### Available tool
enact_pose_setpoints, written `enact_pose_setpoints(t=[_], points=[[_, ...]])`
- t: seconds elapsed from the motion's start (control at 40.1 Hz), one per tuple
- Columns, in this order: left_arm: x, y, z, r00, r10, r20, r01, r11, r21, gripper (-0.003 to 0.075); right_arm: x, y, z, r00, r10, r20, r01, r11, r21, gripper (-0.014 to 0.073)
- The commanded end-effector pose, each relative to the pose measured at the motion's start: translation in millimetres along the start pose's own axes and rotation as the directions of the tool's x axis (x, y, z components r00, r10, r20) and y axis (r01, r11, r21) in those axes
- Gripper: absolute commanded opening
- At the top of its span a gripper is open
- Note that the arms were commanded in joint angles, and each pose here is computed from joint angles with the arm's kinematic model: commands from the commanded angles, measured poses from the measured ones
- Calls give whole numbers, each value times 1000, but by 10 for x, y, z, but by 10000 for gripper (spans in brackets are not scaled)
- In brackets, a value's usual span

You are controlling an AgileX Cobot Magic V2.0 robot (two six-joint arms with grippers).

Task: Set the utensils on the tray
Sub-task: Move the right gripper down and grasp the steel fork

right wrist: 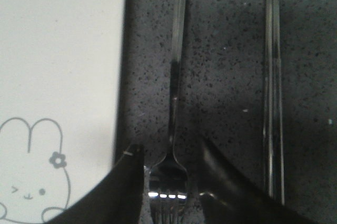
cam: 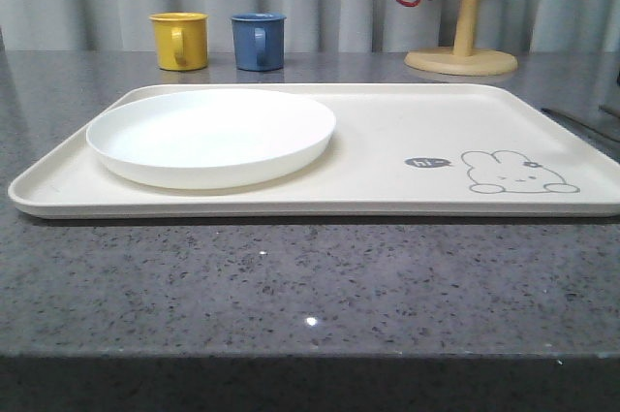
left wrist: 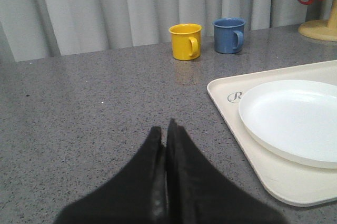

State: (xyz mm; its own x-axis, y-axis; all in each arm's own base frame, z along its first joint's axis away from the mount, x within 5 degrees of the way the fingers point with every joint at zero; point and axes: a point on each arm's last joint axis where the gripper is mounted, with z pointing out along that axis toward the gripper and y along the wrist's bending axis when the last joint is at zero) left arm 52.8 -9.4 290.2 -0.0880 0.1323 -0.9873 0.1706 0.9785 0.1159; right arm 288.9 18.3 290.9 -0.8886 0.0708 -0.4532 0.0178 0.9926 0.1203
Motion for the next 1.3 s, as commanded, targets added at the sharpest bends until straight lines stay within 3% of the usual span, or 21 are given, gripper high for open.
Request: enact_pose_setpoints(t=[0.0,0.599,0.898,1.098,1.272], points=[[-161,21,-20,995,-10,104,11,1000,-14,-18,-122,20,-38,998,0,56,0,1000,-7,265],[-161,21,-20,995,-10,104,11,1000,-14,-18,-154,-12,359,1000,9,-25,-9,1000,4,260],[-161,21,-20,995,-10,104,11,1000,-14,-18,-150,-11,346,1000,8,-26,-7,1000,4,-44],[-161,21,-20,995,-10,104,11,1000,-14,-18,-139,24,110,1000,3,2,-3,1000,-3,-48],[-161,21,-20,995,-10,104,11,1000,-14,-18,-159,313,-182,1000,-6,-2,6,1000,-8,-48]])
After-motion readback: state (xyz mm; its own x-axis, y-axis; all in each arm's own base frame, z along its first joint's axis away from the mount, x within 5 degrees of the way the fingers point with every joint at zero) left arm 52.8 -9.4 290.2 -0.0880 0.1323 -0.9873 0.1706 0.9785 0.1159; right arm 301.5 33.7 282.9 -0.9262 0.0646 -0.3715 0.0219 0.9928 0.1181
